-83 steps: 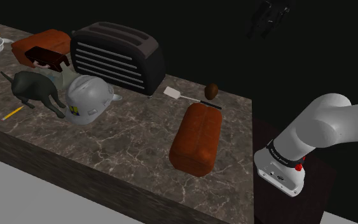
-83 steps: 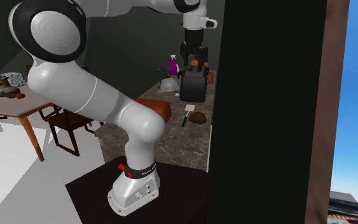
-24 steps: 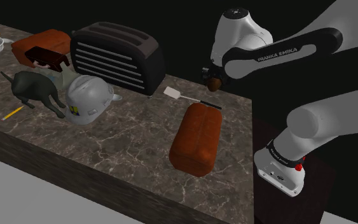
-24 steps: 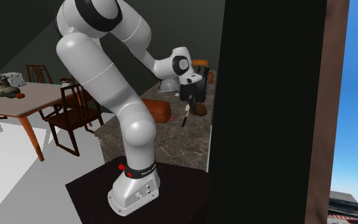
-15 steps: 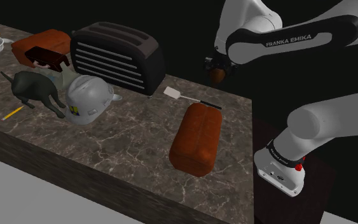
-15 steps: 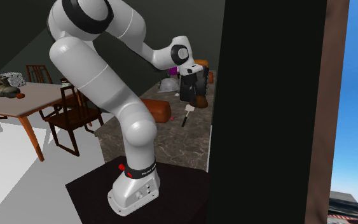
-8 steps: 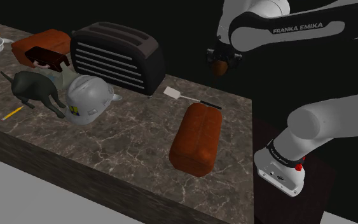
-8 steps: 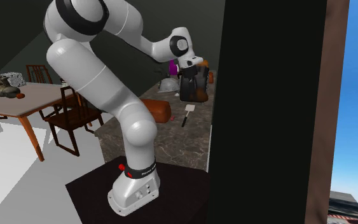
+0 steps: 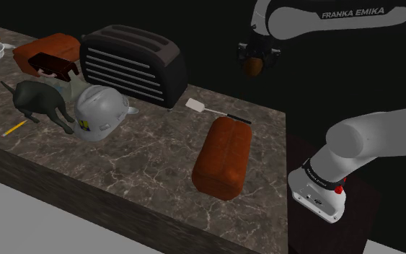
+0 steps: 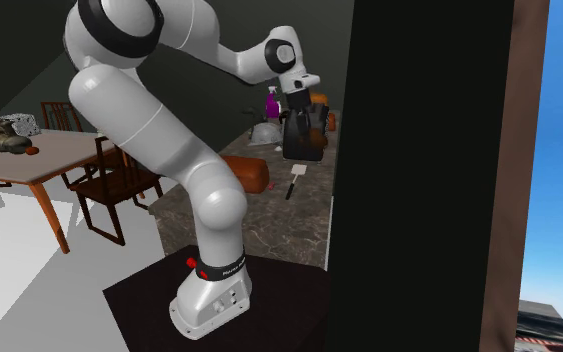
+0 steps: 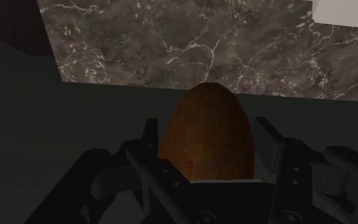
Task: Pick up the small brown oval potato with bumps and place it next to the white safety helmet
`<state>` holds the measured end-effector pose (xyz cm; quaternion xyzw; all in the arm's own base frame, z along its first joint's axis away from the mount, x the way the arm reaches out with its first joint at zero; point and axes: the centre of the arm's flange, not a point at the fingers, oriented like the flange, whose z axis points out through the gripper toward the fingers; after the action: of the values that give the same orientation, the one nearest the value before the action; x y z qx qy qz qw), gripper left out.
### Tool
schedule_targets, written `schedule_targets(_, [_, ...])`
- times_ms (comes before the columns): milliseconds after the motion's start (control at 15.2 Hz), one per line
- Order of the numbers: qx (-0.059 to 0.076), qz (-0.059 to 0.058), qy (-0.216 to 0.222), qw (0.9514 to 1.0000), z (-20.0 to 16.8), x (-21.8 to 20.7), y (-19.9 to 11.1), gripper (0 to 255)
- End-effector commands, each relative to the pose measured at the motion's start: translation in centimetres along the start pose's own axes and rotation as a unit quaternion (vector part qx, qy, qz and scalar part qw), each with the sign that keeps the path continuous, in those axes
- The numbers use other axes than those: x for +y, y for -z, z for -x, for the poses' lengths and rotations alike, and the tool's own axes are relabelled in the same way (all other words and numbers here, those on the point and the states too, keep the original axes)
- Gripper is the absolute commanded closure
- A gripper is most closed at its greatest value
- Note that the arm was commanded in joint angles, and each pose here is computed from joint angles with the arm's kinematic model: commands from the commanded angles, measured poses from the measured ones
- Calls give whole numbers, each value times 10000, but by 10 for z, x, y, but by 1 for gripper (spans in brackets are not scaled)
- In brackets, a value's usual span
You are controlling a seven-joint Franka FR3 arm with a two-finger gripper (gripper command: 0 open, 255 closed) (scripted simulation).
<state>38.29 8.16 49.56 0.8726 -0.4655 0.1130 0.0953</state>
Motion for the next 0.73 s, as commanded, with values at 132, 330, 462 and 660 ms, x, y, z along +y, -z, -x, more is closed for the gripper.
schedule_targets(132, [0,2,0,10000,-7,1,20,255])
schedule_targets(330, [0,2,0,10000,9,-17,30,255])
schedule_targets(462, [0,2,0,10000,27,-36,36,255])
schedule_targets(660, [0,2,0,10000,53,-64,46,255])
